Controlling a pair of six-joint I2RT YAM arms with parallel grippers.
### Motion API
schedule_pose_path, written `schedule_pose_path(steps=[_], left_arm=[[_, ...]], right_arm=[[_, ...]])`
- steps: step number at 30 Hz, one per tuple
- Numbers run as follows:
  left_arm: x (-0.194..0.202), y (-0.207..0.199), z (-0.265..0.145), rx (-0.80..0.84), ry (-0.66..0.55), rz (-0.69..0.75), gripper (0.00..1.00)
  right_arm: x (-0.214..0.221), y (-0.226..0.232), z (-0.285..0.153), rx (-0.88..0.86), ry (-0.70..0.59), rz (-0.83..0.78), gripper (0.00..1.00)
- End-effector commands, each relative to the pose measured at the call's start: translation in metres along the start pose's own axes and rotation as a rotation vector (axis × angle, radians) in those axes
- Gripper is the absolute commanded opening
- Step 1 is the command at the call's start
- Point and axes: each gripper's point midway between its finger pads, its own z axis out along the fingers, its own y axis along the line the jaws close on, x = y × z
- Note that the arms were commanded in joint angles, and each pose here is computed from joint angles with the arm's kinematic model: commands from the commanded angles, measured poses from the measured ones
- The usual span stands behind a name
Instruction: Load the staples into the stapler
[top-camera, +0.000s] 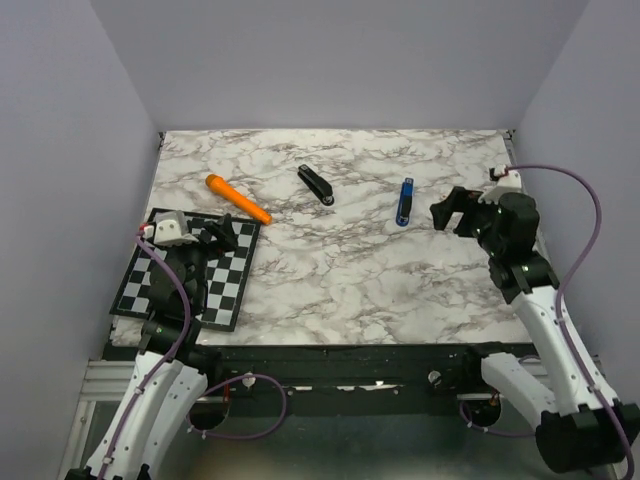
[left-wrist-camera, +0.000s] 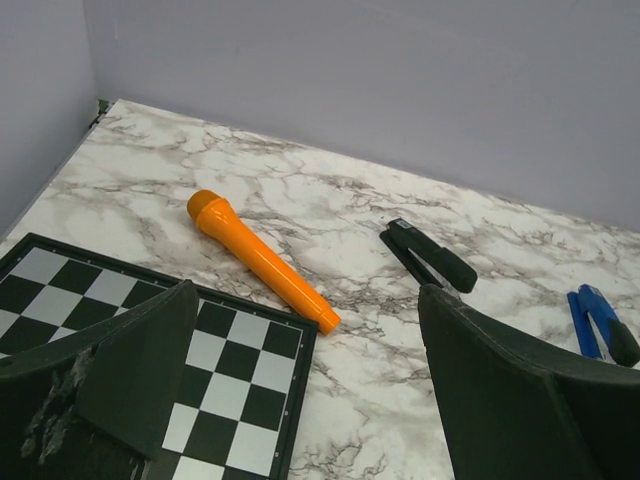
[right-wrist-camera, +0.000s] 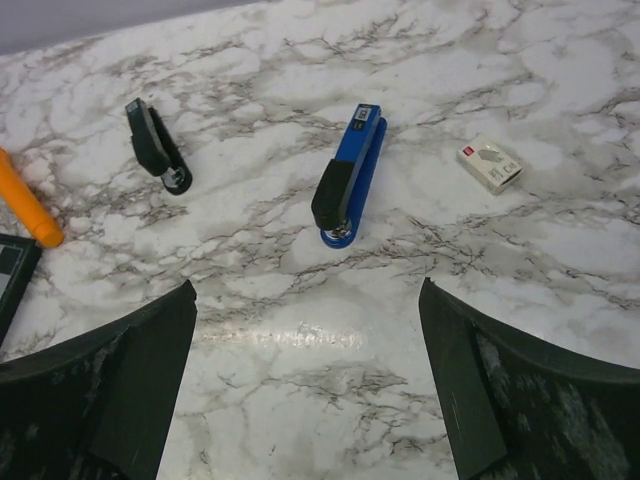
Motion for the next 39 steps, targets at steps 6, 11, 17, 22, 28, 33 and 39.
schedule_pose_path(steps=[6, 11, 17, 22, 28, 33, 39], left_arm=[[0.029, 0.010, -0.013, 0.014, 0.076, 0.102, 0.99], [0.035, 0.011, -0.013, 0.023, 0.076, 0.118, 0.99], [0.039, 0.010, -0.009, 0.028, 0.078, 0.143, 0.99], [0.041, 0.014, -0.008, 0.012, 0.088, 0.158, 0.99], [0.046, 0.014, -0.006, 0.010, 0.107, 0.167, 0.99], [0.048, 0.013, -0.005, 0.017, 0.117, 0.167, 0.99], [0.049, 0.012, -0.004, 0.023, 0.119, 0.170, 0.99]], right_arm=[[0.000, -0.058, 0.072, 0.315, 0.269, 0.045, 1.00], [0.030, -0.090, 0.118, 0.400, 0.480, 0.016, 1.00], [0.048, -0.115, 0.156, 0.388, 0.648, -0.059, 1.00], [0.078, -0.119, 0.185, 0.288, 0.777, -0.128, 0.99], [0.104, -0.132, 0.210, 0.255, 0.857, -0.188, 0.94], [0.114, -0.142, 0.221, 0.228, 0.886, -0.173, 0.91], [0.134, -0.148, 0.225, 0.213, 0.935, -0.163, 0.90]])
